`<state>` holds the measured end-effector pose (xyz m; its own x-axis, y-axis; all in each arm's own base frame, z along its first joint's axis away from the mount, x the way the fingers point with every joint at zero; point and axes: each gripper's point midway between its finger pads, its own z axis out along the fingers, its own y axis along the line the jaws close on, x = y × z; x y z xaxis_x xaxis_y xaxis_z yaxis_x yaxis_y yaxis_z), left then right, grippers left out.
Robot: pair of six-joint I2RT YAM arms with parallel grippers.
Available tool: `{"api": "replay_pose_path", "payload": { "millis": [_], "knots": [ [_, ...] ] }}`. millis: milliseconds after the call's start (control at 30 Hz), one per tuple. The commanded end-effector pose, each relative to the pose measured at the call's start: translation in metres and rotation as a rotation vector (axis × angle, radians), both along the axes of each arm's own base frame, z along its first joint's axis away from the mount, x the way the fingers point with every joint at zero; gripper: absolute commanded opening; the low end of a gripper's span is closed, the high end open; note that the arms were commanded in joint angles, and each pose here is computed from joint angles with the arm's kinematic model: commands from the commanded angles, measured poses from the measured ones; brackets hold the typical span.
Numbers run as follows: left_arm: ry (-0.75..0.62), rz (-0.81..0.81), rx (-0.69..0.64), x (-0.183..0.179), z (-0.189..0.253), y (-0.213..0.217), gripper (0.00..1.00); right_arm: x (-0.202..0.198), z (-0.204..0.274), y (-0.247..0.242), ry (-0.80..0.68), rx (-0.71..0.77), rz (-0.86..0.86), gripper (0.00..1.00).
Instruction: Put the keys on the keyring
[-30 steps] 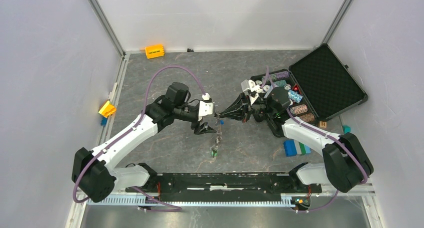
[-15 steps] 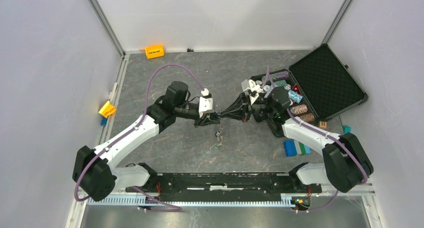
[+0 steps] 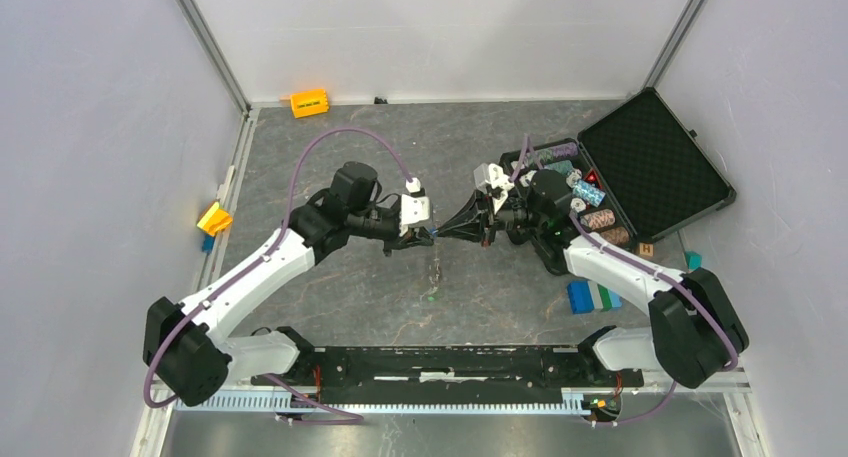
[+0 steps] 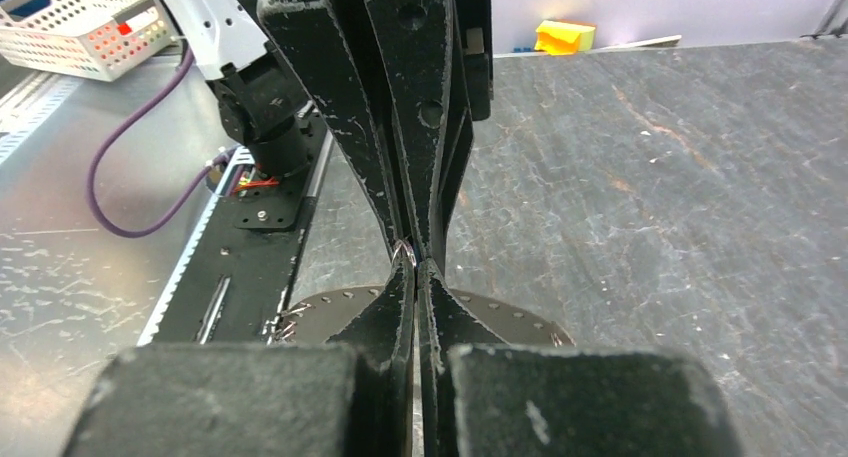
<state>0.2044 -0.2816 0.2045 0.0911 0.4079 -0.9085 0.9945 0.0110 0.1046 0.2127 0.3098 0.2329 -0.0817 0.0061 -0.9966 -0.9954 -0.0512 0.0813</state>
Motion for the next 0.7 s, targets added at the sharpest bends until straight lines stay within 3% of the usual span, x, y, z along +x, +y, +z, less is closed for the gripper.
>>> {"api": "replay_pose_path", "payload": {
  "millis": [0, 200, 367, 467, 600, 667],
  "knots": [
    [-0.066, 0.014, 0.051, 0.001, 0.032, 0.011, 0.03, 0.024, 0.014, -0.004, -0.127, -0.026, -0.106, 0.0],
    [-0.011, 0.046, 0.167, 0.002, 0.022, 0.024, 0.02, 0.028, 0.01, 0.001, -0.119, -0.036, -0.12, 0.0],
    [0.03, 0.047, 0.197, -0.003, 0.014, 0.028, 0.16, 0.029, 0.01, 0.005, -0.109, -0.037, -0.11, 0.0],
    [0.059, -0.009, 0.172, -0.013, 0.01, 0.023, 0.18, 0.026, 0.015, 0.007, -0.091, -0.022, -0.098, 0.0],
    [0.093, -0.018, 0.16, -0.014, 0.008, 0.018, 0.04, 0.028, 0.016, 0.007, -0.1, -0.031, -0.105, 0.0],
    [0.095, -0.005, 0.173, -0.011, 0.008, 0.019, 0.02, 0.027, 0.015, 0.007, -0.095, -0.036, -0.109, 0.0]
  ]
}}
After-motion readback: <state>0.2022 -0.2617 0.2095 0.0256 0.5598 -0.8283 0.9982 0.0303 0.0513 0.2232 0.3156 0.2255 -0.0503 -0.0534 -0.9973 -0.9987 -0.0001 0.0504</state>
